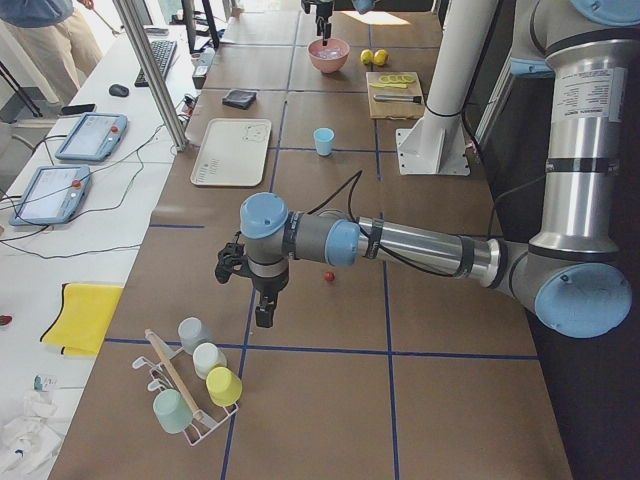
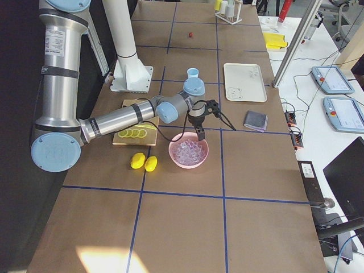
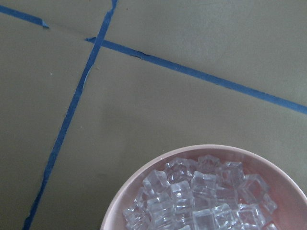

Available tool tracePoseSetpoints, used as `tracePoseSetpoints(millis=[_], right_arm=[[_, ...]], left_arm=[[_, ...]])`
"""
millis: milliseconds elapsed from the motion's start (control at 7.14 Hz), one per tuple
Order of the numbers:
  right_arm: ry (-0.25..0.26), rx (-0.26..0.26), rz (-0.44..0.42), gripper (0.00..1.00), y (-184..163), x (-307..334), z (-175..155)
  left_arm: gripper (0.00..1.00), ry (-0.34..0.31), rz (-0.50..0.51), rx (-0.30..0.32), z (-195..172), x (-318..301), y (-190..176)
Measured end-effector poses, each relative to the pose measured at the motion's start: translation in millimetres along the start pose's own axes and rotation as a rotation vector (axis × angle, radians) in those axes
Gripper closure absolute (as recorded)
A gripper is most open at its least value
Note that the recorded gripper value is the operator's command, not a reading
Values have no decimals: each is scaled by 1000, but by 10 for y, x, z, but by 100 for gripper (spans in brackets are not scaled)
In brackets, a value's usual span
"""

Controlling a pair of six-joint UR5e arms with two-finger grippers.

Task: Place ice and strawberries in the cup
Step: 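Lower the right gripper into the bowl and grasp a third ice cube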

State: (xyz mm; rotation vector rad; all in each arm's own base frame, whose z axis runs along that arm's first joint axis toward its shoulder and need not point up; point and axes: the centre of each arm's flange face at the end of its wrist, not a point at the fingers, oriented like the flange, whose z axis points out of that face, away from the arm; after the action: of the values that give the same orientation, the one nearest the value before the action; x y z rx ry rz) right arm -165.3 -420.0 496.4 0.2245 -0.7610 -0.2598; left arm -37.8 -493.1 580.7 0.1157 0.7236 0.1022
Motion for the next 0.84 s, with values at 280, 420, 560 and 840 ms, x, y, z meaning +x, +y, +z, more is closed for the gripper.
tracePoseSetpoints(millis=[280,420,560,840], right_arm=[[11,-21,-2,12,150,-46,144],[12,-32,-4,15,194,-68,192],[14,-45,-4,16,243,-69,232],[18,-59,-3,17,295,-52,274]], left_arm=[[0,0,0,0,-1,1,0],[0,0,0,0,-1,1,0],[0,0,1,0,0,4,-1],[0,1,2,-1,7,11,-2]])
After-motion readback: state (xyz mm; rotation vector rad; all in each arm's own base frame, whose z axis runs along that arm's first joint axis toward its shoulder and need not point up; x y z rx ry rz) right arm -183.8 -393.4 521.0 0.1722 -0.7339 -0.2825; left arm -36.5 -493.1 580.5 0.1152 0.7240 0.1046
